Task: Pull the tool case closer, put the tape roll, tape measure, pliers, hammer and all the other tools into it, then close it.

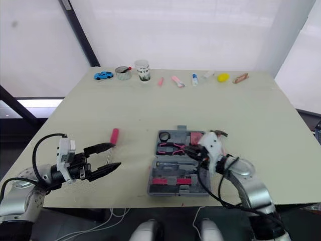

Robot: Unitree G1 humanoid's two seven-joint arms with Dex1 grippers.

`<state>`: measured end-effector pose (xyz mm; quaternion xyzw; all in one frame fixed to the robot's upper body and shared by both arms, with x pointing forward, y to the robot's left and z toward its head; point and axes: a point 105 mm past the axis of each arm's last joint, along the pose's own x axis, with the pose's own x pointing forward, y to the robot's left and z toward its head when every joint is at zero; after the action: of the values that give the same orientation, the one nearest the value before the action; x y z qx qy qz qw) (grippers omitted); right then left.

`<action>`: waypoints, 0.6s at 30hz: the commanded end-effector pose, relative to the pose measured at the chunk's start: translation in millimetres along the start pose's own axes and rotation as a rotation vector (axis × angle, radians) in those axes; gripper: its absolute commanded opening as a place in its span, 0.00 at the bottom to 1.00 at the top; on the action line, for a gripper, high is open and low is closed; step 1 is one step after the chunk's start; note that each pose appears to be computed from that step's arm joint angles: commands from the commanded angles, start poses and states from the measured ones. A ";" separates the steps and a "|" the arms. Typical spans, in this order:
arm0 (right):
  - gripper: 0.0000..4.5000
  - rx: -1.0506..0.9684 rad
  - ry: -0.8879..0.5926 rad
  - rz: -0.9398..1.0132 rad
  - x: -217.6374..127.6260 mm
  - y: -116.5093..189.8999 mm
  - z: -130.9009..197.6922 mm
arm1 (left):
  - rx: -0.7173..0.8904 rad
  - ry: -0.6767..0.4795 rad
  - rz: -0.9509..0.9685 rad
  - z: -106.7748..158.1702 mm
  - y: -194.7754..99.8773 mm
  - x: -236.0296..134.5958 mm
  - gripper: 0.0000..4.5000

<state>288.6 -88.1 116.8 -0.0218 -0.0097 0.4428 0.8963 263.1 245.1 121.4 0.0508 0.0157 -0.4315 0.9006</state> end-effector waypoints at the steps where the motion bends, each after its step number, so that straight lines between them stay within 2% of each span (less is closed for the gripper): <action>1: 0.01 -0.049 -0.120 -0.171 -43.4 -24.1 16.3 | 0.046 -0.044 0.190 5.3 13.9 -16.1 1.00; 7: 0.01 -0.044 -0.056 -0.420 -110.7 -50.7 -8.7 | 0.039 -0.036 0.403 -9.1 21.4 -44.5 1.00; 11: 0.01 -0.023 -0.031 -0.532 -146.3 -54.7 -20.5 | 0.029 -0.025 0.530 -18.9 25.4 -65.3 1.00; 12: 0.12 -0.013 -0.018 -0.557 -155.4 -54.2 -25.6 | 0.023 -0.018 0.549 -21.9 25.3 -69.2 1.00; 13: 0.17 -0.004 -0.002 -0.586 -165.5 -53.6 -31.9 | 0.014 -0.014 0.568 -24.9 24.9 -73.0 1.00; 18: 0.76 0.056 0.061 -0.704 -209.3 -46.0 -62.4 | -0.009 0.026 0.640 -39.6 24.0 -90.9 1.00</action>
<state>204.4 -275.8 48.1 0.0030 0.0458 0.1185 0.9919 228.1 327.3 83.0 0.0392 0.0266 -0.1399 0.9890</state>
